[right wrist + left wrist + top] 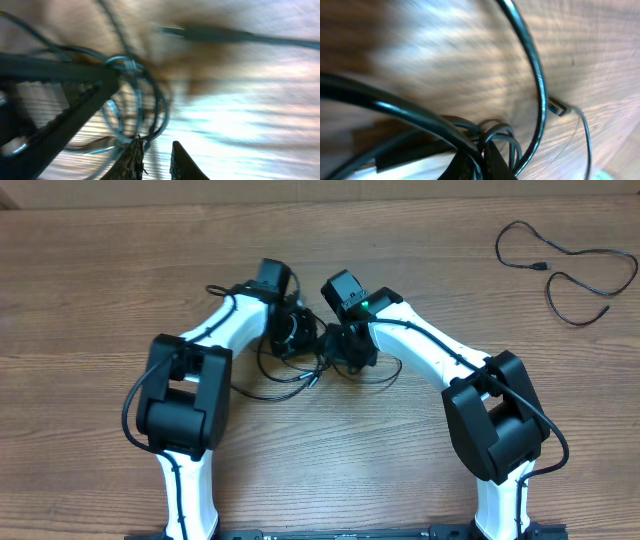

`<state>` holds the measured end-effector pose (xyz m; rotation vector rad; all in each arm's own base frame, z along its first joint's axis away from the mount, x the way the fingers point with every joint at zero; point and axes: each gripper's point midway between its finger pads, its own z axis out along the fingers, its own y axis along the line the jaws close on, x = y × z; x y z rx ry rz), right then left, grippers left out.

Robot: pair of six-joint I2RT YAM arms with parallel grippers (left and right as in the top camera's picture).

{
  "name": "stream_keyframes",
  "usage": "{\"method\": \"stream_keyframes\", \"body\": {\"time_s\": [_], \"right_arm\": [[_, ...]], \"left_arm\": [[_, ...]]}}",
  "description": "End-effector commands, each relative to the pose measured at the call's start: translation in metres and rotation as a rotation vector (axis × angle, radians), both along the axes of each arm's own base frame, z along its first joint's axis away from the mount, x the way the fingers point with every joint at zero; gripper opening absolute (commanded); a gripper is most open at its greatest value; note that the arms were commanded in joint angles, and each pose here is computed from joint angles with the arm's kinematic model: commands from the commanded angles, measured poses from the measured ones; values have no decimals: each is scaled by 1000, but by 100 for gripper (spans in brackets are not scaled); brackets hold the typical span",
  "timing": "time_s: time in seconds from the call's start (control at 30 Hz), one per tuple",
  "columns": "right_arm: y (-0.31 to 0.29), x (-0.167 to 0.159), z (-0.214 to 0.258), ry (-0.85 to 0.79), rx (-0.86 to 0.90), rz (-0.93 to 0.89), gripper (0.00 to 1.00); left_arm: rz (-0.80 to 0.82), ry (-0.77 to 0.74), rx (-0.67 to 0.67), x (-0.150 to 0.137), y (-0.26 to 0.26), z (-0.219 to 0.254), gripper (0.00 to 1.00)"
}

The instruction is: Untangle cables

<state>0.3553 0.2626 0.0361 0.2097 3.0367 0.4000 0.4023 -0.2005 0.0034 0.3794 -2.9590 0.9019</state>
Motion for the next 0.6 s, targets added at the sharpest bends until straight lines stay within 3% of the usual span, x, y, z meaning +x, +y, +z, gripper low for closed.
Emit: {"method": "stream_keyframes", "body": {"time_s": [0.0, 0.1, 0.4, 0.57], "right_arm": [[17, 0, 4, -1, 47, 5, 19], [15, 7, 1, -34, 24, -3, 19], [21, 37, -17, -143, 11, -31, 19], [25, 33, -23, -119, 28, -10, 19]], "left_arm": [[113, 54, 8, 12, 41, -19, 5], [74, 15, -65, 17, 45, -11, 8], [46, 17, -64, 12, 33, -11, 12], [21, 17, -64, 8, 23, -11, 23]]}}
